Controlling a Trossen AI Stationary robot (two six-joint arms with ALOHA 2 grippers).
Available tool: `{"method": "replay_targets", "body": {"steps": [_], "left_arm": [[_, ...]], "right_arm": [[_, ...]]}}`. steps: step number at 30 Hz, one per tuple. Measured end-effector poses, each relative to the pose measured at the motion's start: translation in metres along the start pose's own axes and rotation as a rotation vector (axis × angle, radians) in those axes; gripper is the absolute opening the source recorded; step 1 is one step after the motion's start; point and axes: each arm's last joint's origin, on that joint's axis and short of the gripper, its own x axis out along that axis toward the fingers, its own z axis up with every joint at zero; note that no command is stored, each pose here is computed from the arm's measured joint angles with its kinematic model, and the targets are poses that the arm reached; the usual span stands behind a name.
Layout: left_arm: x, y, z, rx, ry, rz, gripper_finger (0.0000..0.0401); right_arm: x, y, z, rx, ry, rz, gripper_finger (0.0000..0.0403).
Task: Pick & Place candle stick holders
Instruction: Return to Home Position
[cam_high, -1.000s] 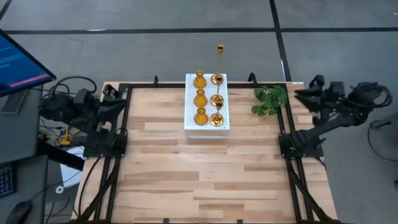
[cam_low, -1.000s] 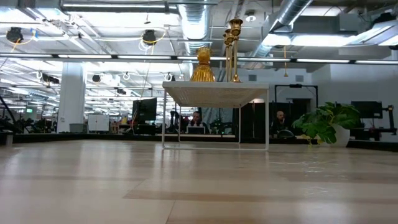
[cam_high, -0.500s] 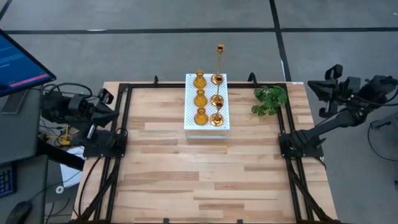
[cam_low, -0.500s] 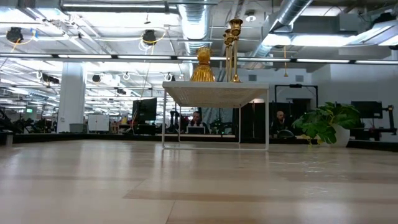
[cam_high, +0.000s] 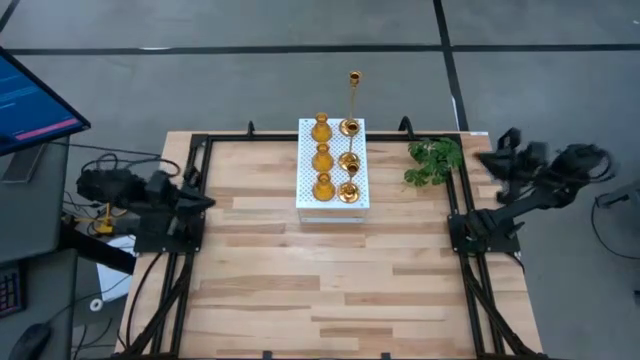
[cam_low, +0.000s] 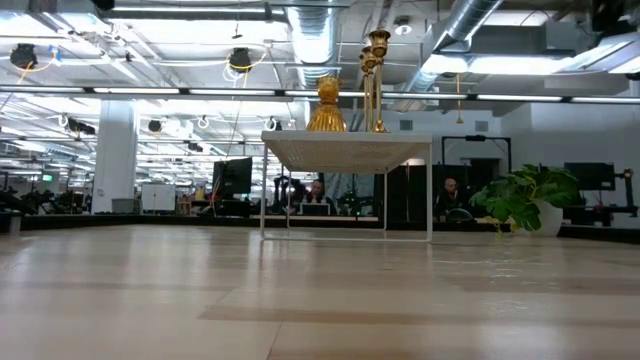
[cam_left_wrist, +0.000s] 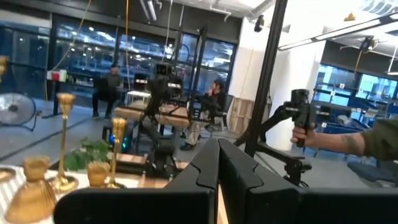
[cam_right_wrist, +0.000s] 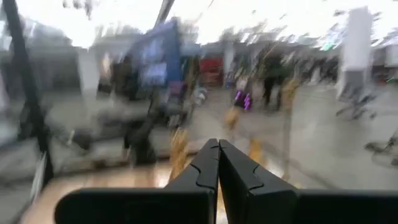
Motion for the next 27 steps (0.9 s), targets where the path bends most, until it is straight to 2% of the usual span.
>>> {"method": "replay_targets", "body": {"steps": [6, 10, 20, 27], "left_arm": [[0.010, 0.000, -0.042, -0.060, 0.029, 0.014, 0.0005], [0.014, 0.001, -0.073, -0.087, 0.024, 0.024, 0.0005], [0.011, 0.007, -0.130, -0.196, 0.028, 0.072, 0.0005], [0.012, 0.008, -0.136, -0.193, 0.063, 0.121, 0.0005]], "right_arm": [[0.028, 0.024, -0.043, 0.032, 0.084, 0.014, 0.0000], [0.044, 0.040, -0.074, 0.048, 0.086, 0.039, 0.0000], [0.065, 0.061, -0.137, 0.098, 0.087, 0.066, 0.0000], [0.069, 0.066, -0.171, 0.120, 0.140, 0.061, 0.0000]]}}
